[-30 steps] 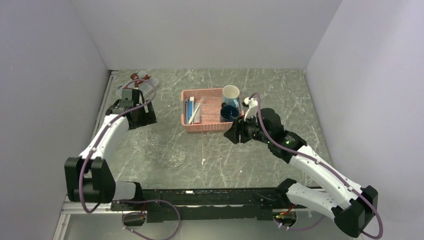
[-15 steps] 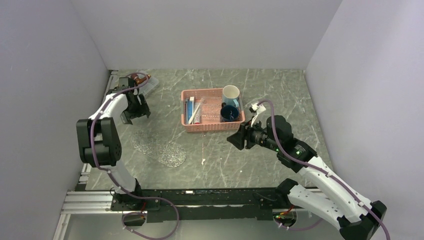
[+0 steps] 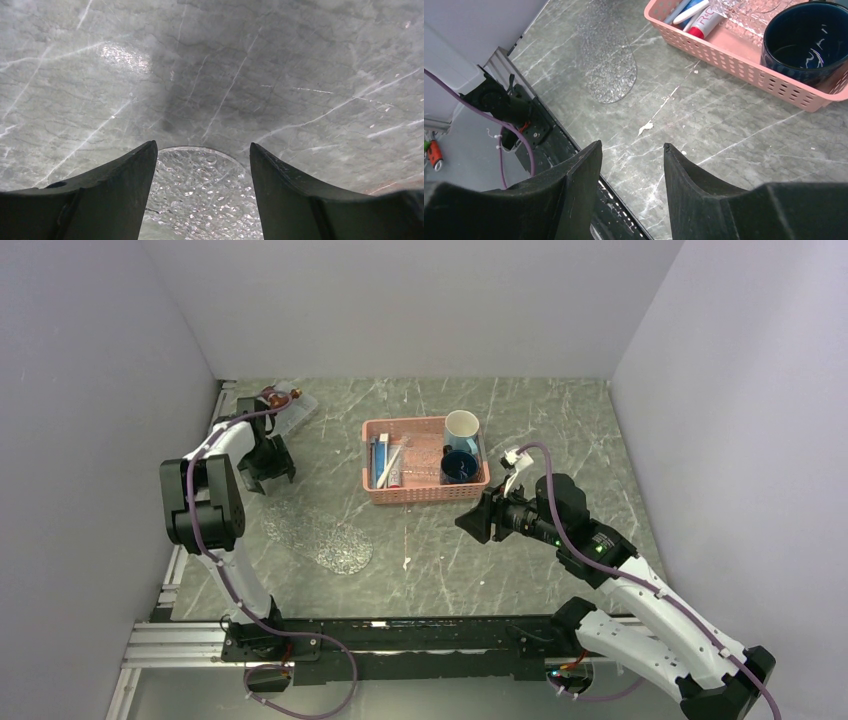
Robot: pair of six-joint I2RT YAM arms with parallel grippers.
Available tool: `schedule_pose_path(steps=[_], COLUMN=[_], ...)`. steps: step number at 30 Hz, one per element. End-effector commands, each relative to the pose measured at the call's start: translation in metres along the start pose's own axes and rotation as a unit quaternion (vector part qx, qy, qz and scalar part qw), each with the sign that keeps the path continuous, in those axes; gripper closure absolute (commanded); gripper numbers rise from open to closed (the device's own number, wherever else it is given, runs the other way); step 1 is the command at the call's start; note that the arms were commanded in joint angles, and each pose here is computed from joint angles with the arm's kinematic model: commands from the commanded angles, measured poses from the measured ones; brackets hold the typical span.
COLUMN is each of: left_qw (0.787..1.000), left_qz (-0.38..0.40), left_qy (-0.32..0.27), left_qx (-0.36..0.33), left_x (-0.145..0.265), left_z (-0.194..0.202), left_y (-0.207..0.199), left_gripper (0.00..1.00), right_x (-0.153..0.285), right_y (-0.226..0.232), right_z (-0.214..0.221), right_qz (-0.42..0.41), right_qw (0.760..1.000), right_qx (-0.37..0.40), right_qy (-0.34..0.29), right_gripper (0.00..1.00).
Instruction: Prepare toiletry sets of a toothbrush and toothpaste on the tray
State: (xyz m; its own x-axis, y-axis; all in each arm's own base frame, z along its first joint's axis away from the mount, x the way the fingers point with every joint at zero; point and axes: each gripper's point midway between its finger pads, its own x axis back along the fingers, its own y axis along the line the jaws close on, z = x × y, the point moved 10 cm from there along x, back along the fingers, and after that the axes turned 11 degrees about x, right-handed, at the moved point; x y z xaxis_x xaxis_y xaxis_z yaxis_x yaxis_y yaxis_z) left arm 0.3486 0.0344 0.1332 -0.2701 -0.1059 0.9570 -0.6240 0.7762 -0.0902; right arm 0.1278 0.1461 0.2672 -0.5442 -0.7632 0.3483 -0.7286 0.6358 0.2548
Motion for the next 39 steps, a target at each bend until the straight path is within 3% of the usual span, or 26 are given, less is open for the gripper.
schedule_pose_path(steps=[1, 22, 39], left_qw=[1.0, 0.998, 0.99], left_qz=[0.012, -0.009, 0.01], left_qy=[0.014, 0.067, 0.139], left_qx=[-0.002, -0.009, 0.023], left_x=[-0.002, -0.013, -0.01], left_z=[0.005, 0.045, 0.114], left_y=[0.002, 0.024, 0.037], left_gripper=[0.27, 0.33, 0.35], right_x=[0.0, 0.0, 0.001], right_y=[0.002, 0.002, 0.0], right_z=[0.0, 0.001, 0.0], right_qz=[-0.012, -0.012, 0.017], right_qw=[1.0, 1.0, 1.0], right_qx=[0.003, -0.005, -0.022], right_qy=[-0.005, -0.008, 0.002], right_gripper=[0.49, 0.49, 0.48])
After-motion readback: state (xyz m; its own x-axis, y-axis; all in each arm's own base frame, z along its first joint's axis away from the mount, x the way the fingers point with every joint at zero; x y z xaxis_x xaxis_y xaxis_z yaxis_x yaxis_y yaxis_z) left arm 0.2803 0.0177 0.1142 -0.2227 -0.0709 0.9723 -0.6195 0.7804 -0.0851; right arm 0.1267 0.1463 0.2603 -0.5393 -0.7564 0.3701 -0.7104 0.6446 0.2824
